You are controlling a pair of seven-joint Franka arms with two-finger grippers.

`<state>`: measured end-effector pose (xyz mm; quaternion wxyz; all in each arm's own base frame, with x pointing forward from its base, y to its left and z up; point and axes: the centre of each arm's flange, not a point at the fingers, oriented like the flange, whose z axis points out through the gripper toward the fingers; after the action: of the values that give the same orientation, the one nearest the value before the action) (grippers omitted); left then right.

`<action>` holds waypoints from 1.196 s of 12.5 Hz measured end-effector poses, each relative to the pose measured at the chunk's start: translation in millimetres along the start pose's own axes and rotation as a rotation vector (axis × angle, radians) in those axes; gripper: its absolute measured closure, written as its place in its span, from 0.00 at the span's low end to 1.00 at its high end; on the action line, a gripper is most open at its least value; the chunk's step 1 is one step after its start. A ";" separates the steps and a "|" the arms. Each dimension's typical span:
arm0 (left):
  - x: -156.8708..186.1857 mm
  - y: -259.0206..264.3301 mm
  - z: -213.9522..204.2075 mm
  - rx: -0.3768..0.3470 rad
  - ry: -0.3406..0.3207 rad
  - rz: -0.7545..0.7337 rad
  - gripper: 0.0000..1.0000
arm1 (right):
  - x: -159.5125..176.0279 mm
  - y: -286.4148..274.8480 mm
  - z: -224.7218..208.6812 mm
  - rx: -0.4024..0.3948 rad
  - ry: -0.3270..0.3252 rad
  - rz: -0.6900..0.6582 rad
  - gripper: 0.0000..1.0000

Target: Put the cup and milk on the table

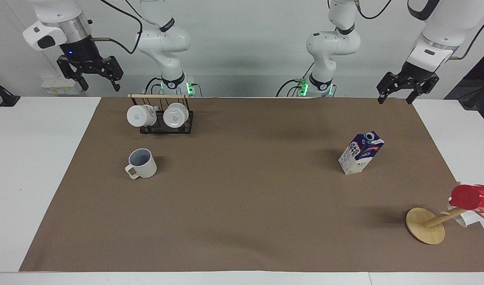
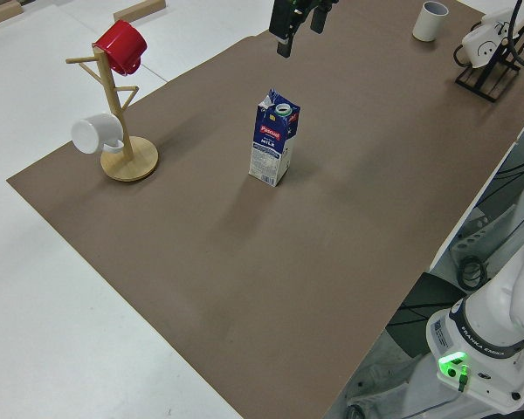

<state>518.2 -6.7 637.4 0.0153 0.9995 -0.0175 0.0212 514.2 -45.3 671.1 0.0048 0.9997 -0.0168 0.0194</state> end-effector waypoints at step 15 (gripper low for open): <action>0.0 0.0 0.0 0.000 0.000 0.000 0.00 | 1.8 0.0 0.4 0.000 0.013 0.034 0.00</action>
<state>518.2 -6.7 637.4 0.0153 0.9995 -0.0175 0.0212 516.0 -45.3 670.8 0.0048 0.9991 -0.0337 0.0261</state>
